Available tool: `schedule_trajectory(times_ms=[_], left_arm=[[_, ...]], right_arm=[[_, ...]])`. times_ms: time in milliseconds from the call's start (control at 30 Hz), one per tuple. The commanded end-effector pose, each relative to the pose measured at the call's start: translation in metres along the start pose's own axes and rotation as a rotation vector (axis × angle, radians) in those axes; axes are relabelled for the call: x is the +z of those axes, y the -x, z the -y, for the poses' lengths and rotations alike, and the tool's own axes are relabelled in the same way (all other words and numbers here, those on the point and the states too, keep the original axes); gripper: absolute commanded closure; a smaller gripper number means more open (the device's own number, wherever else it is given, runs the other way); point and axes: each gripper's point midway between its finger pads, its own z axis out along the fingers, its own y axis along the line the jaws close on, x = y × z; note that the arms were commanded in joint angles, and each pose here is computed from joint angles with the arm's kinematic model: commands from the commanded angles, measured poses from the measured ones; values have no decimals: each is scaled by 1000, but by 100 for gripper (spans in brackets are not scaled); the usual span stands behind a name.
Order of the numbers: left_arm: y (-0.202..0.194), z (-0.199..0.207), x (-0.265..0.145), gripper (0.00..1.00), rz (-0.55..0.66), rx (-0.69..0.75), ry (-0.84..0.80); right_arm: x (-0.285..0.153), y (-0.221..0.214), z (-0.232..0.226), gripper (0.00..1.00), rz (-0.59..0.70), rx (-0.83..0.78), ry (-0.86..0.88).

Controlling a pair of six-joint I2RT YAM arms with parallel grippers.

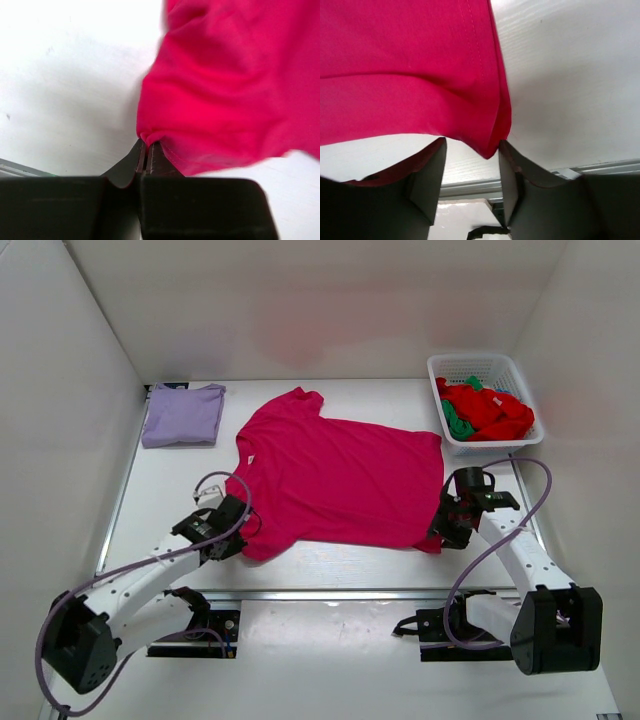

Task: Fold and stack the t-shirts
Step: Flatten out the tshirt

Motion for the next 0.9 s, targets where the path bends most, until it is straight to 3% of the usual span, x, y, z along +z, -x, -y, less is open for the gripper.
schedule_trajectory(times_ms=[0, 267, 600, 733, 800, 867], left_arm=[[30, 7, -26, 100, 53, -32, -60], [43, 6, -36, 100, 58, -52, -103], [58, 2, -36, 100, 76, -53, -94], [64, 0, -36, 100, 82, -38, -74], [65, -3, -36, 100, 80, -34, -55], [66, -3, -35, 100, 80, -40, -59]], right_arm=[[-1, 17, -5, 61, 84, 25, 19], [-4, 4, -13, 65, 55, 24, 7], [-3, -18, -7, 52, 79, -78, -21], [-1, -27, -10, 54, 48, -78, -24], [-2, -31, -9, 62, 37, -88, -43], [-4, -38, -8, 63, 35, -80, -75]])
